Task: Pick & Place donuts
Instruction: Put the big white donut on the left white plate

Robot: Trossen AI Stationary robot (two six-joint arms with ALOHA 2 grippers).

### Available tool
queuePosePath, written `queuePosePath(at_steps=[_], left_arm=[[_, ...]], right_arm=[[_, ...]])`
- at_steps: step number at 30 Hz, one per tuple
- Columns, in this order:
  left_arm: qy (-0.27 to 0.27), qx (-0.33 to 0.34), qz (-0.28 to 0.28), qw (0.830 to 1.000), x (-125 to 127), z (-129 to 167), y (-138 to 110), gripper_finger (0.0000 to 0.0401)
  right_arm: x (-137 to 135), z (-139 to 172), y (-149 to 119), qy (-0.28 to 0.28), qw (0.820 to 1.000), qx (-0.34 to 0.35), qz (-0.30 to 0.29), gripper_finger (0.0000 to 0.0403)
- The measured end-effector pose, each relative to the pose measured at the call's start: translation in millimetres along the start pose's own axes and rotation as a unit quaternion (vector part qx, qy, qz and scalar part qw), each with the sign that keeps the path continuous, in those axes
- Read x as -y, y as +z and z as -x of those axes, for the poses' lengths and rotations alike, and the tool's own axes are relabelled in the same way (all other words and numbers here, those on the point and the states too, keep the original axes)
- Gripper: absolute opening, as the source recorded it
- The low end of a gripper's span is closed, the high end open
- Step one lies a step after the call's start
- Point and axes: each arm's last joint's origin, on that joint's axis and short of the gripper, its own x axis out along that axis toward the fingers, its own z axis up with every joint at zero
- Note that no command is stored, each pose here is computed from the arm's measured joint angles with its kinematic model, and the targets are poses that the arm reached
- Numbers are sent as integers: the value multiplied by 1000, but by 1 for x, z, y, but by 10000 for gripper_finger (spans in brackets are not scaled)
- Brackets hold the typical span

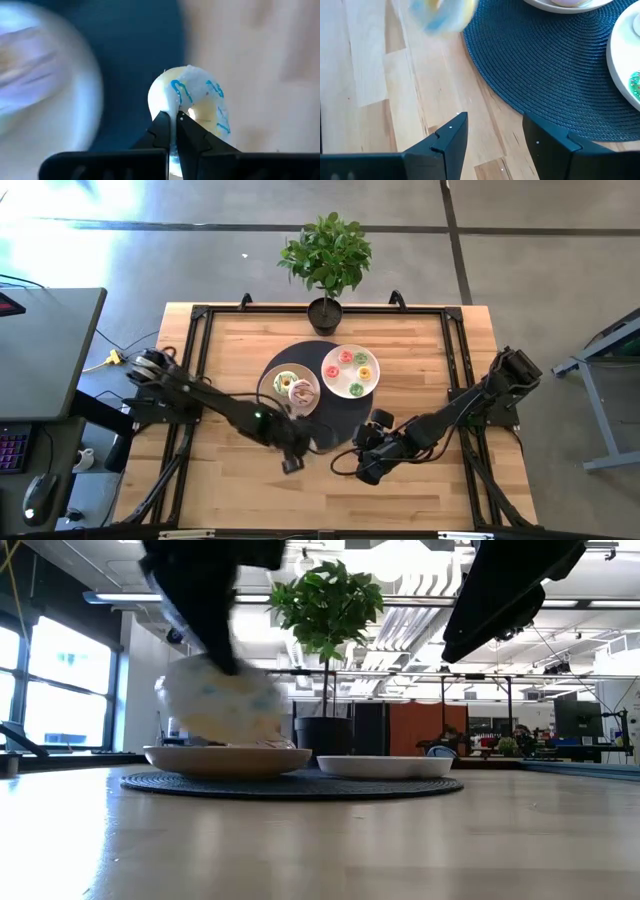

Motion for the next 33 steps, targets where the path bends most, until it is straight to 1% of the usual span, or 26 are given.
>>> queuePosePath(at_steps=[2, 3, 5, 6, 8, 10, 13, 17, 23, 27, 33], left_arm=[[72, -15, -3, 997, -14, 15, -9, 3], [100, -17, -1, 995, -19, 20, -11, 4], [136, -11, 3, 991, -27, 27, -11, 4], [153, -19, -2, 988, -31, 30, -13, 4], [174, -21, -11, 984, -37, 34, -14, 4], [177, -14, -16, 984, -41, 35, -10, 4], [188, -27, -24, 982, -51, 29, -8, 4], [204, -51, -6, 978, -70, 14, -13, 4], [217, -49, 20, 975, -89, -6, -19, 8], [211, -47, 23, 976, -91, -8, -18, 30], [208, -46, 12, 977, -89, -8, -18, 86]], right_arm=[[0, 0, 0, 1, 1000, 0, 0, 185], [0, 0, 0, 0, 1000, 1, 0, 186], [0, 0, 0, 0, 1000, 2, -1, 186], [0, 0, 0, 0, 1000, 2, -1, 186], [0, 0, 0, 0, 1000, 2, -1, 186], [0, 0, 0, 1, 1000, 2, -2, 186], [0, 0, 1, 1, 1000, 3, -3, 186], [0, 0, 1, 1, 1000, 4, -3, 185], [0, 0, 1, 0, 1000, 5, 1, 185], [0, 0, 1, 0, 1000, 5, 1, 186], [0, 0, 1, 0, 1000, 5, 1, 186]])
